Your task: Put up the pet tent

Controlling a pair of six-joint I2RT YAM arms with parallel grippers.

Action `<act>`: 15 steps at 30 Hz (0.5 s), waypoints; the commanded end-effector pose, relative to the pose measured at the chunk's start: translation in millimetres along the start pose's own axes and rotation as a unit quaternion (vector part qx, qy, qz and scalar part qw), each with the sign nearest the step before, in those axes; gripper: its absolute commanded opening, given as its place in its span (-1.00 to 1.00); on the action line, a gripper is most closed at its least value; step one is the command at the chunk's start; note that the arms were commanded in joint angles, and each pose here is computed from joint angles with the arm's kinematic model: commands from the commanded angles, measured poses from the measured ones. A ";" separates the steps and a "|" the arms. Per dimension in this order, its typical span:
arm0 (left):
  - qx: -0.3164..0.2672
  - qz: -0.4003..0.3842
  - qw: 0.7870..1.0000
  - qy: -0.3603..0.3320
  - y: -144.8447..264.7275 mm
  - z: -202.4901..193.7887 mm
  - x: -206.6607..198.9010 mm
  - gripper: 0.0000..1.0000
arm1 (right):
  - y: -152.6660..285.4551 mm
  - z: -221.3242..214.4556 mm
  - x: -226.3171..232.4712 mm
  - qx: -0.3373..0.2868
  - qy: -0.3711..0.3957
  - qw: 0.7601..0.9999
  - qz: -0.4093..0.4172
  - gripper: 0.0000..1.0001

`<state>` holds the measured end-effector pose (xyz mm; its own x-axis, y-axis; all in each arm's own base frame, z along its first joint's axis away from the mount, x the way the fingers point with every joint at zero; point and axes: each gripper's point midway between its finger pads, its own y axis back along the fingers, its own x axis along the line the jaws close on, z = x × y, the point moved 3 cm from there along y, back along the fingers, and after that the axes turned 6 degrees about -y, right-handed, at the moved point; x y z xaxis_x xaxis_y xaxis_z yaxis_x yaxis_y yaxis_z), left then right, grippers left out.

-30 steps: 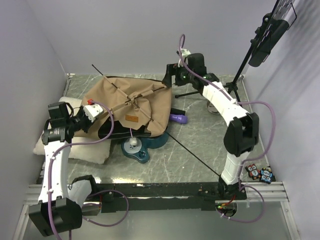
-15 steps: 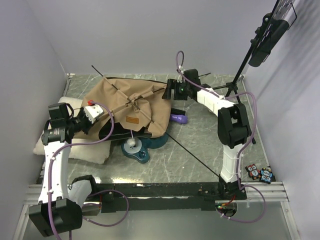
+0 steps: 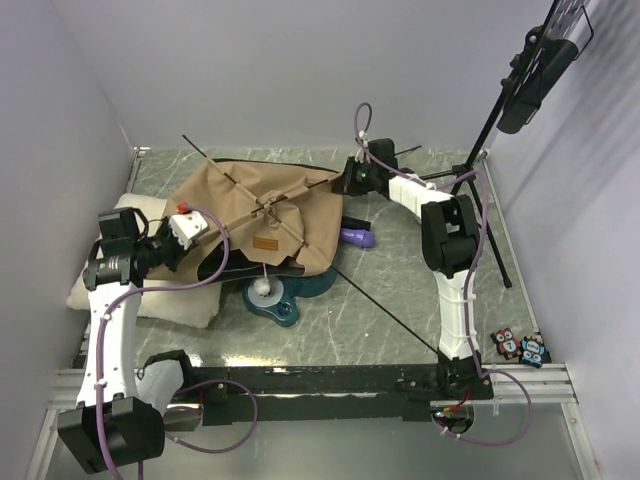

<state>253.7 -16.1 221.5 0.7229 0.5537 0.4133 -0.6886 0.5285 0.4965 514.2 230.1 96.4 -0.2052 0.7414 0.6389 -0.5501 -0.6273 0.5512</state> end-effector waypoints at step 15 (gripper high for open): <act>0.030 0.129 0.990 -0.038 28.1 -14.9 15.9 -0.99 | 242.6 172.1 254.1 -0.322 0.177 0.908 0.200 -1.00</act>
<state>243.7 2.7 229.9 0.5961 0.5816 0.5535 -0.8028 0.4203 0.4228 508.2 238.0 352.7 -0.5402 0.6228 0.5660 -0.7042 -0.7028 0.1012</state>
